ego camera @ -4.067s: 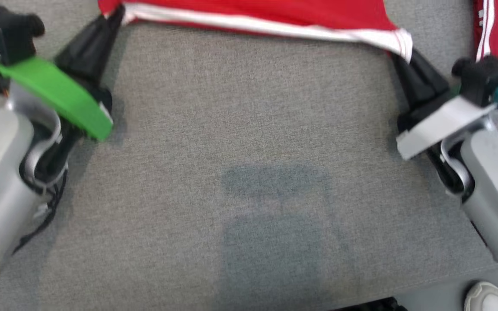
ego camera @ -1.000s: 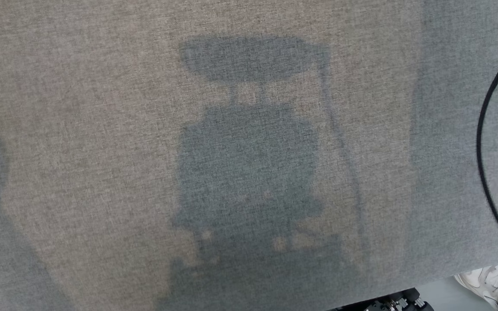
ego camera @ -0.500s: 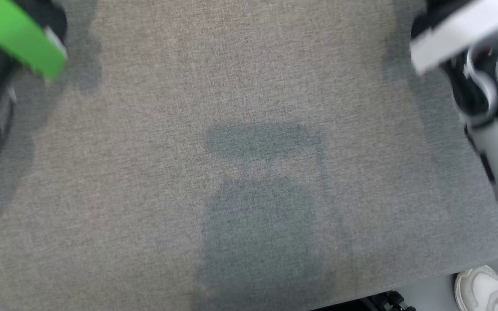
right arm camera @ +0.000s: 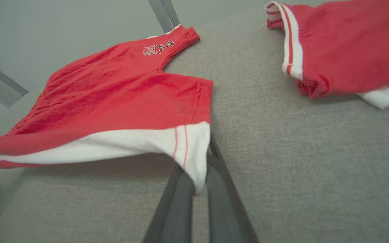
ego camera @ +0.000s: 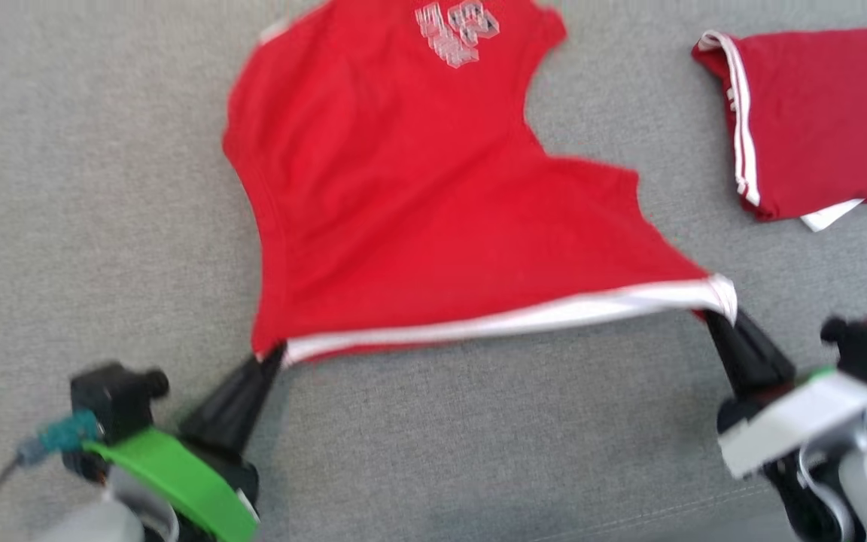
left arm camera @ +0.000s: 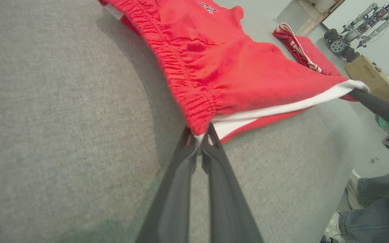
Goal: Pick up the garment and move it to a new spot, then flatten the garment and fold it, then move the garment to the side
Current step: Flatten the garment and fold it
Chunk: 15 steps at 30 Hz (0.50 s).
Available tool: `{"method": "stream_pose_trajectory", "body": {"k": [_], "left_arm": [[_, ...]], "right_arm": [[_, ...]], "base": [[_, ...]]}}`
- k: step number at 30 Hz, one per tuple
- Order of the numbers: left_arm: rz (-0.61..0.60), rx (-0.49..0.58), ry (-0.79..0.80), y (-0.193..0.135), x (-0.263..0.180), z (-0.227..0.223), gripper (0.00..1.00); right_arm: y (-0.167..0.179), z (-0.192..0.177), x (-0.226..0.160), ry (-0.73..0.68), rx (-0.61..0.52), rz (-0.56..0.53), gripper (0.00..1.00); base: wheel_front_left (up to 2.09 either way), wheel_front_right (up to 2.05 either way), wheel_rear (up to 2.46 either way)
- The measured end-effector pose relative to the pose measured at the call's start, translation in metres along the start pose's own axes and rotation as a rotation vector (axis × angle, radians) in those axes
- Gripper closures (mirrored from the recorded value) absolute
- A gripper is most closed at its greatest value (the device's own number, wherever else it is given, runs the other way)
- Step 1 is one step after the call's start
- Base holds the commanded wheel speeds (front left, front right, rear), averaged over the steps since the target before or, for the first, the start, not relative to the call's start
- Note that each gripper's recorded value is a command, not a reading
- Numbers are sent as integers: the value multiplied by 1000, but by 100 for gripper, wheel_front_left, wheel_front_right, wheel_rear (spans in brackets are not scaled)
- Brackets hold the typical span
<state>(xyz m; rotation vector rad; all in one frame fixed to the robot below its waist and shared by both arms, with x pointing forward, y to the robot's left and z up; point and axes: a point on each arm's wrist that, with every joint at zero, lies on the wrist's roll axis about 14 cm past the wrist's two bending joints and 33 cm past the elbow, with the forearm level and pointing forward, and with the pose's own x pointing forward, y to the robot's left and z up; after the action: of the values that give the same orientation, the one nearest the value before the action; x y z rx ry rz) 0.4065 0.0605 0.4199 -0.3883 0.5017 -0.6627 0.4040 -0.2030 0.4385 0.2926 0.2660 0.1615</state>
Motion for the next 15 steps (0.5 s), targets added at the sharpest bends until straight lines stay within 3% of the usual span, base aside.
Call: {"method": "stream_pose_trajectory", "body": {"k": [8,11,15], "left_arm": [[91,-215,-86,-41,-50,-23,100],[89,-244,-132,-49,-61,-19,100],[82,-281,-192,-50,-61,-2,100]], "right_arm": [[-4,-14,-73,-16,119,-106,100],[0,3,-70,-64,116,-87,100],[18,30,-39,-96,91,1,100]], "base": [[0,0,0],[0,0,0],[0,0,0]]}}
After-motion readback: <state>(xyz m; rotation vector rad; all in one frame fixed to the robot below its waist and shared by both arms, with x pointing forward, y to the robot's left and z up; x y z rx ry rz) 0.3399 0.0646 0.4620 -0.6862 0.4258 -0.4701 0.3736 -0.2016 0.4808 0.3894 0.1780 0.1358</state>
